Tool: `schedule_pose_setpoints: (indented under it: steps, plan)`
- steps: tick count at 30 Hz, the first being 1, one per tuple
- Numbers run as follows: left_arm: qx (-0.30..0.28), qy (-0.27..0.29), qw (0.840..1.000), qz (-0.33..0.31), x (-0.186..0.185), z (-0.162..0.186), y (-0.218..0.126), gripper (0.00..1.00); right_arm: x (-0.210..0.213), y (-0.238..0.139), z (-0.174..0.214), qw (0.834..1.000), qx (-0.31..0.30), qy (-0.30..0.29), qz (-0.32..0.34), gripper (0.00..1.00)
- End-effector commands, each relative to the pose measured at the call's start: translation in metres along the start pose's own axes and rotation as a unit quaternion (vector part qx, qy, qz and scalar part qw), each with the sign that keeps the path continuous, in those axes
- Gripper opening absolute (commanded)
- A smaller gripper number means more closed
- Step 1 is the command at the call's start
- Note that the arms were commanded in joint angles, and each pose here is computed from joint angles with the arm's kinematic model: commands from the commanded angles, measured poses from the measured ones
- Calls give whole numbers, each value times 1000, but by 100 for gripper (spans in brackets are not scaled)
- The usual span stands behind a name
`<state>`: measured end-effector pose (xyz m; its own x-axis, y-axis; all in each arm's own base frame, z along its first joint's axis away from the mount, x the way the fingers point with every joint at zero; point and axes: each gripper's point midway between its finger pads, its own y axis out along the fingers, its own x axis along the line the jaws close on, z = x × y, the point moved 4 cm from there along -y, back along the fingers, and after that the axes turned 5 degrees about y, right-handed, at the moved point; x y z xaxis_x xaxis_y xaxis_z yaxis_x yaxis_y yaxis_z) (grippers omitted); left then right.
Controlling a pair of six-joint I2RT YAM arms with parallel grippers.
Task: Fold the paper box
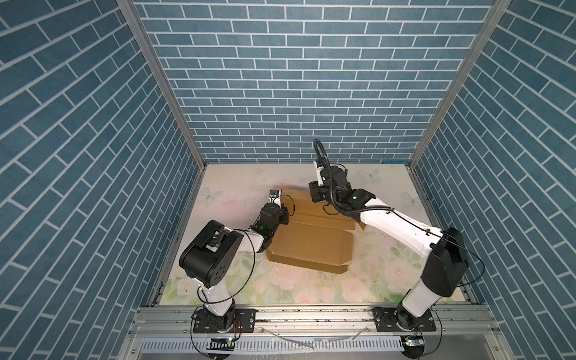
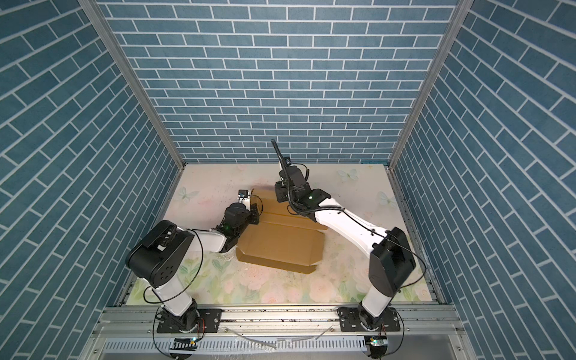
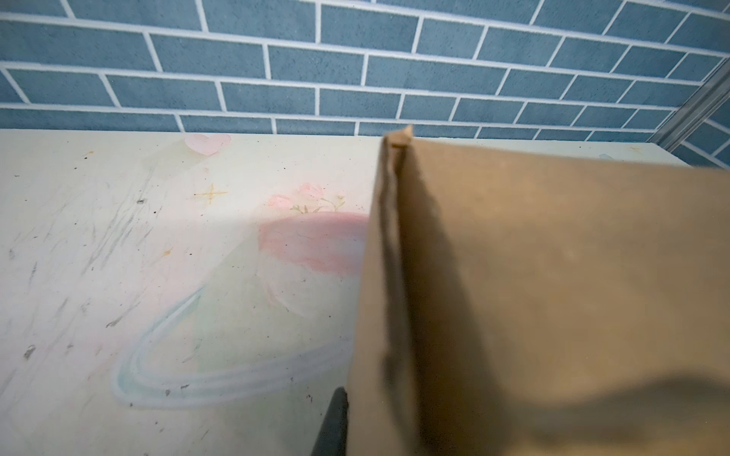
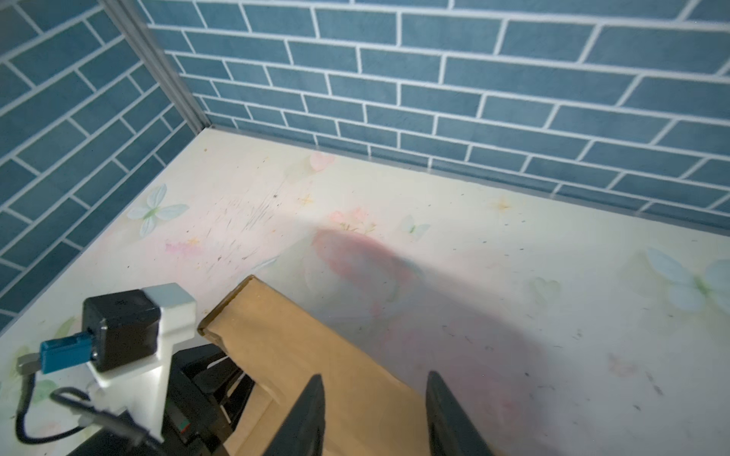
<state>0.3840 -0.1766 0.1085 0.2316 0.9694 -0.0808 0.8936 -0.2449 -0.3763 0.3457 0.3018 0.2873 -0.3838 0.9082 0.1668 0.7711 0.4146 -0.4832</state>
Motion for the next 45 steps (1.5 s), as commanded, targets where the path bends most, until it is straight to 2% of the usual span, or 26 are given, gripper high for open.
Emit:
schedule_pose_setpoints:
  steps: [1, 8, 15, 22, 29, 33, 45]
  plan:
    - [-13, -10, 1000, -16, 5, -6, -3, 10, -29, -23, 13, 998, 18, -21, 55, 44]
    - [-15, -22, 999, -46, 14, -4, -7, 4, -67, -54, 31, 994, 34, -9, 104, 46]
    - [-13, -23, 997, -77, 23, -5, -14, 0, -86, -61, 64, 990, 66, 39, 118, 46]
    - [-4, -22, 995, -93, 27, -4, -17, 0, -97, -51, 97, 983, 97, 108, 111, 47]
    - [4, -22, 994, -106, 30, -1, -18, 0, -105, -35, 122, 975, 108, 166, 99, 56]
    - [6, -21, 994, -111, 32, -1, -20, 0, -108, -23, 134, 970, 110, 198, 85, 58]
    - [19, -19, 993, -117, 33, 2, -20, 0, -113, 4, 155, 962, 121, 234, 68, 60]
